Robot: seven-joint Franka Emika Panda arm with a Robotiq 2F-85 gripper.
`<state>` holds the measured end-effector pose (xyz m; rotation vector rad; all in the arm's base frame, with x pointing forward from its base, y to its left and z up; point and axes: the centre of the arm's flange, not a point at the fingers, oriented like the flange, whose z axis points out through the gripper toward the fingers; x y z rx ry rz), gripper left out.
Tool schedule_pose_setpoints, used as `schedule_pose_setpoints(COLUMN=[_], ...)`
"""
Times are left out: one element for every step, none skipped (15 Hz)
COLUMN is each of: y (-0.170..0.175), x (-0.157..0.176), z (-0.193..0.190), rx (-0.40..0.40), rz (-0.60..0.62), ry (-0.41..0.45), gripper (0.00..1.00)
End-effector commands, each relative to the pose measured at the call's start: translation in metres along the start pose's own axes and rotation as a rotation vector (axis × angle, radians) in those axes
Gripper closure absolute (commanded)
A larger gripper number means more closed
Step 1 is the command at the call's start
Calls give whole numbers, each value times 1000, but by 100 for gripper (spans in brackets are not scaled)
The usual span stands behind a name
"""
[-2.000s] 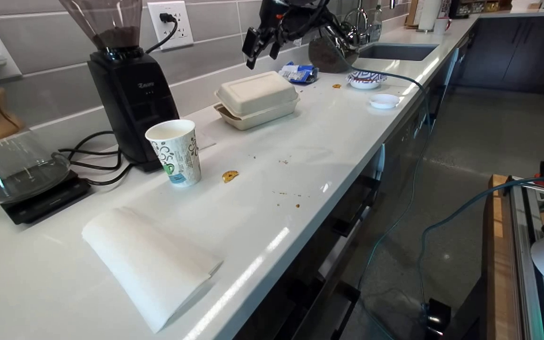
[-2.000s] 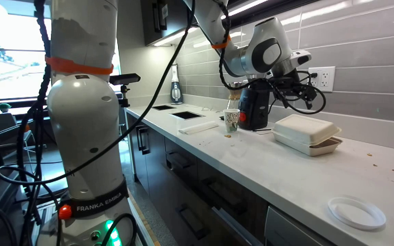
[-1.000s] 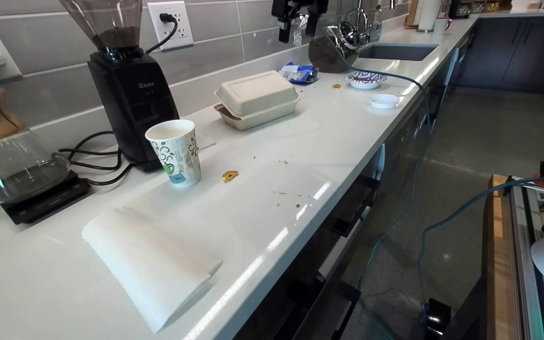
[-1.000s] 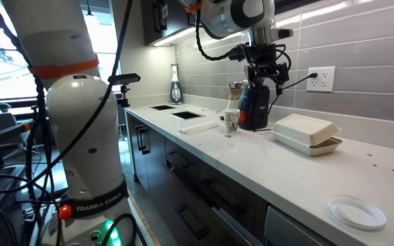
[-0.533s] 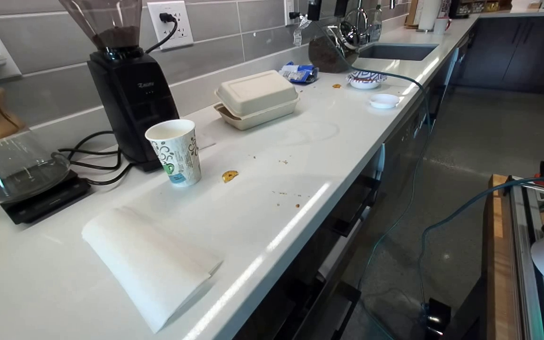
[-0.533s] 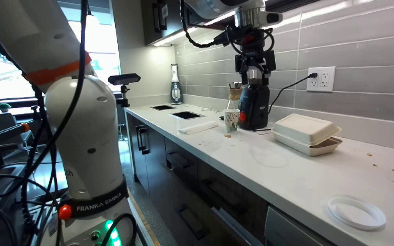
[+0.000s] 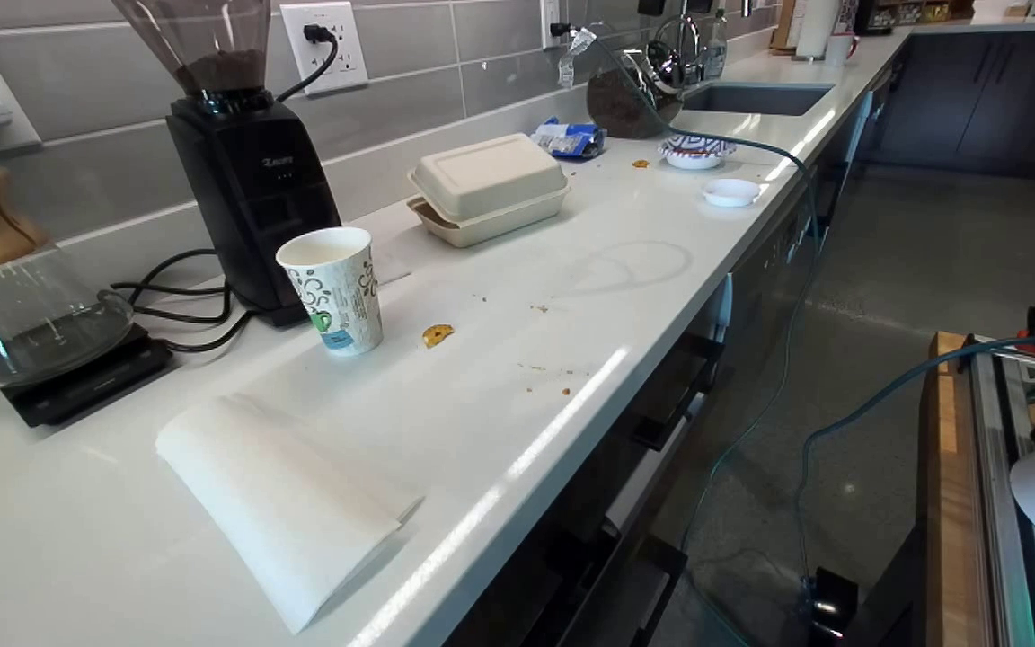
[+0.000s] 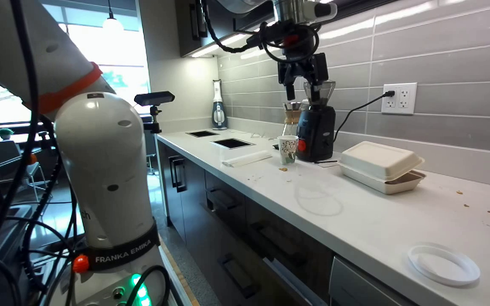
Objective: Close the food pack.
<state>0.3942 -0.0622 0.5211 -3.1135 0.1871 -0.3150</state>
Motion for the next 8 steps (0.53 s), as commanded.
schedule_pose_setpoints(y=[2, 4, 2, 3, 4, 4, 4, 5], x=[-33, -35, -14, -18, -21, -23, -23, -24], z=[-7, -9, -5, -7, -8, -9, -10, -10], rx=[11, 8, 3, 3, 4, 4, 4, 4], rz=[19, 23, 6, 8, 9, 10, 11, 11], ry=[3, 15, 17, 23, 27, 29, 30, 31], gripper=[0, 0, 0, 0, 0, 0, 0, 0])
